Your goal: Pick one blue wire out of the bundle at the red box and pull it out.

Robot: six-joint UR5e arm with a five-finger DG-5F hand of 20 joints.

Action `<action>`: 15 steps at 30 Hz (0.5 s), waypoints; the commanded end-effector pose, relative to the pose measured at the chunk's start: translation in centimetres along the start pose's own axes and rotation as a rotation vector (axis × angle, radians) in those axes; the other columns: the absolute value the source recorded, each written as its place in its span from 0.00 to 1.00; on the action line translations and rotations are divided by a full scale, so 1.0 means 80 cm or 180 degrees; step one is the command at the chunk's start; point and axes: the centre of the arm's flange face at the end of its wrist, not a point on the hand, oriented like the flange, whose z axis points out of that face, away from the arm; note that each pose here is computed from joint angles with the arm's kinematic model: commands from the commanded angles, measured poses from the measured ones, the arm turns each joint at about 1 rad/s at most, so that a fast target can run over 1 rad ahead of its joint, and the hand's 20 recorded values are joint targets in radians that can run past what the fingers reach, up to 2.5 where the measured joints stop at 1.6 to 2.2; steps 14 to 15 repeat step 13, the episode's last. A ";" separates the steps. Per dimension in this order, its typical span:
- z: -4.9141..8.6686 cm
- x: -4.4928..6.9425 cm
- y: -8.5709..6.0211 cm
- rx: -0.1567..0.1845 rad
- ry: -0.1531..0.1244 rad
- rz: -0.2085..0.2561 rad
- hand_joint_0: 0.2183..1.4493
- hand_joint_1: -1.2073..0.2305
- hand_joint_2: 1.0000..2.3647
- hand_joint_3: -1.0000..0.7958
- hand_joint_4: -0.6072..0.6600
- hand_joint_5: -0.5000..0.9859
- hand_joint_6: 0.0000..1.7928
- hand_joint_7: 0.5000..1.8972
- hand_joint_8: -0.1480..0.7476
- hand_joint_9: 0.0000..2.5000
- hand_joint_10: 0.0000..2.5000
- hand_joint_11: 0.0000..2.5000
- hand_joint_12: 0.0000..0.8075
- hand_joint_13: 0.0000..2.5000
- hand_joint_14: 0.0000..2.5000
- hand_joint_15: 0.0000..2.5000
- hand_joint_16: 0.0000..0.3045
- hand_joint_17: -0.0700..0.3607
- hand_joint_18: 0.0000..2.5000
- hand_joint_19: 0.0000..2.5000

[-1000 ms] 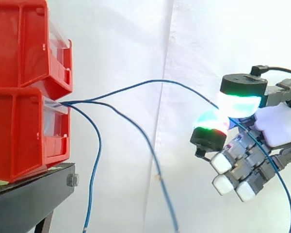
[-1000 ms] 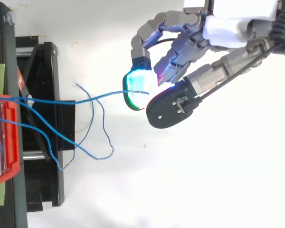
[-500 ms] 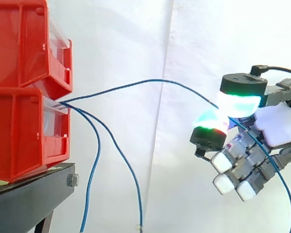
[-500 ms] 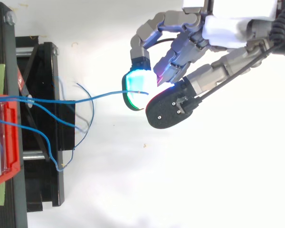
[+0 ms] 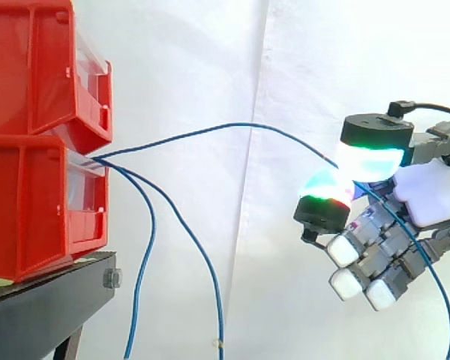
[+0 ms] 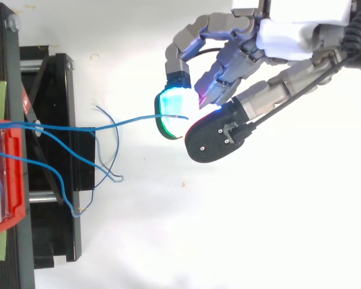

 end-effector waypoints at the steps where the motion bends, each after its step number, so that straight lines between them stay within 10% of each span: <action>1: 0.000 0.000 0.000 0.0000 0.0000 0.0000 0.31 0.19 0.03 0.53 0.47 0.31 0.49 0.43 0.56 0.37 0.00 0.05 0.58 0.31 0.00 0.09 0.21 0.49 0.33 0.08; 15: 0.000 0.001 0.000 0.0000 0.0004 -0.0001 0.31 0.19 0.03 0.53 0.47 0.31 0.49 0.43 0.56 0.37 0.00 0.05 0.58 0.31 0.00 0.09 0.20 0.49 0.33 0.08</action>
